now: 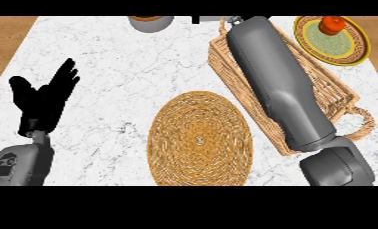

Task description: Pick the cupcake from the placemat and place it in the basket

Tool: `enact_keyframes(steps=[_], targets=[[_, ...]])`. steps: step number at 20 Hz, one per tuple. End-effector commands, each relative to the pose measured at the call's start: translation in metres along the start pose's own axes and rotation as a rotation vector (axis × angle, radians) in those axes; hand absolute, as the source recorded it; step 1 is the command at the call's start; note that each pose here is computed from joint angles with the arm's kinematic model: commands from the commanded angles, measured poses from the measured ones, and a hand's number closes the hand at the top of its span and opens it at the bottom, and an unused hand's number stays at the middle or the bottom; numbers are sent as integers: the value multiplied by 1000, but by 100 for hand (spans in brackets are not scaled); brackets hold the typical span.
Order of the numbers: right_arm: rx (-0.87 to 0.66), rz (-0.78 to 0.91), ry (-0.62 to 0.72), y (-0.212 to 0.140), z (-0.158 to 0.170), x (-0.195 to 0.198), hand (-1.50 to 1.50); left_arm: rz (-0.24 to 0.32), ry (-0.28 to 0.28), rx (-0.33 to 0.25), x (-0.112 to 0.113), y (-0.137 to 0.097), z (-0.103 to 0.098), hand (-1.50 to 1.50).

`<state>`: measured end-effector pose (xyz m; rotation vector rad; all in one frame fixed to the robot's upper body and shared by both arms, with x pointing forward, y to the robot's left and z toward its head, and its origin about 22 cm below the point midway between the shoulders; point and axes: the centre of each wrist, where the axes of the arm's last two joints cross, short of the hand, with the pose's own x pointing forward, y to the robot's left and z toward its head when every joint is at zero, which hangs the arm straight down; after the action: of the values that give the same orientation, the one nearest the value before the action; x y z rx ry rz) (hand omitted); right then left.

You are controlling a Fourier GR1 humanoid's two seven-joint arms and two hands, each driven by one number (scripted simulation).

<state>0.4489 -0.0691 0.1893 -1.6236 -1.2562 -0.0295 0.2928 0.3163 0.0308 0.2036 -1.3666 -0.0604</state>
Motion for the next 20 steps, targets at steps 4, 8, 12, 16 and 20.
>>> enact_keyframes(steps=[4, 8, 12, 16, 20], targets=[[-40, -48, 305, 15, 5, -38, -150, -9, -26, -3, 8, -5, 3, 0], [-41, -108, 236, 1, 8, -39, -150, 3, -11, -2, 6, 5, -6, 0], [-106, -209, 253, -9, 2, -45, -150, 0, -4, -17, 3, -5, 0, 0], [-259, -364, 346, -39, -32, -45, -150, 21, 0, 6, 2, 5, -1, 0], [-322, -492, 391, -68, -40, -60, -150, 21, 29, 17, -2, -5, -4, 0]])
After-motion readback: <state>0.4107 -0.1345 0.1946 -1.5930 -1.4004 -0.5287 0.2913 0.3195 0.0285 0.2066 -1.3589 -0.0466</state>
